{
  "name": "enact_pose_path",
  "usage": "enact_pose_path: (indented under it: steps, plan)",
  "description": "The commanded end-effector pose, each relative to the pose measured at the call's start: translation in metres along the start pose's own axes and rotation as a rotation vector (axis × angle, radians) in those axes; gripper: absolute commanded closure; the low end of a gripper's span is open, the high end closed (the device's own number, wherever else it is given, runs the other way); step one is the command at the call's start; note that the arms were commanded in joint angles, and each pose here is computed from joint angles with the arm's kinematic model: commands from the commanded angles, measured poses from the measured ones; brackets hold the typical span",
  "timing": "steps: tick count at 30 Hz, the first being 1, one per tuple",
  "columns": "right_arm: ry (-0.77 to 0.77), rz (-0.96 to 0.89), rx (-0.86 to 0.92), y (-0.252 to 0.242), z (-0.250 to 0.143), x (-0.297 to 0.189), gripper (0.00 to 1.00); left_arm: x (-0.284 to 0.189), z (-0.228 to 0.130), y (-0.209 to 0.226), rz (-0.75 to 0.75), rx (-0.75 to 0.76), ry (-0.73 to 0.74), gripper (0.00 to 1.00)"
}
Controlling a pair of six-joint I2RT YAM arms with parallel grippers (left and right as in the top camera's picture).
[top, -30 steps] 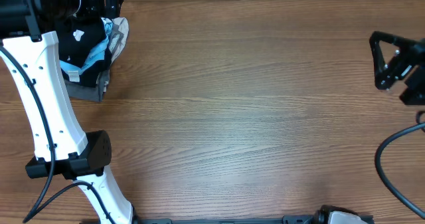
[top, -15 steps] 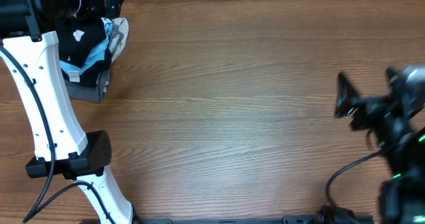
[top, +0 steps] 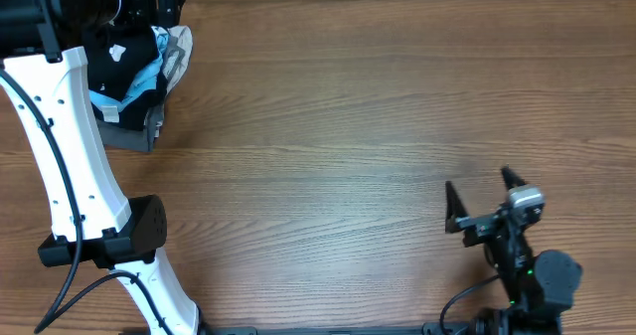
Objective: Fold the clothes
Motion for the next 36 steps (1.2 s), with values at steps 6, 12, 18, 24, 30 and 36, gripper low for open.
enact_pose_path:
  steps: [6,12,18,24,30,36]
  plan:
    - [-0.079,0.084,-0.027,0.0148,-0.0178,-0.0009,0.00,0.0032,-0.0003,0.0002,-0.013,-0.012,0.006,0.00]
    - [-0.088,0.024,-0.033,0.0100,-0.0185,0.0000,0.00,0.0032,-0.0003,0.0003,-0.013,-0.013,0.007,0.00]
    - [-0.086,0.024,-0.032,0.0100,-0.0187,0.0000,0.00,0.0031,-0.0003,0.0004,-0.013,-0.013,0.007,0.00]
    - [-0.085,0.024,-0.032,0.0101,-0.0188,0.0000,0.00,0.0032,-0.0003,0.0003,-0.013,-0.013,0.007,0.00]
    - [-0.085,0.024,-0.032,0.0101,-0.0189,0.0000,0.00,0.0031,-0.0003,0.0004,-0.013,-0.013,0.007,0.00]
    - [-0.085,0.024,-0.032,0.0100,-0.0189,0.0000,0.00,0.0034,-0.0004,0.0003,-0.013,-0.013,0.007,0.00]
Point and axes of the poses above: each gripper's point midway between its finger pads, its own x axis out along the fingers, its own y axis along the line the jaws close on, z = x × y, the point moved 9 cm from there along -x, back along the fingers, and after that the axes turned 10 degrees about -x, right-handed, at the moved point
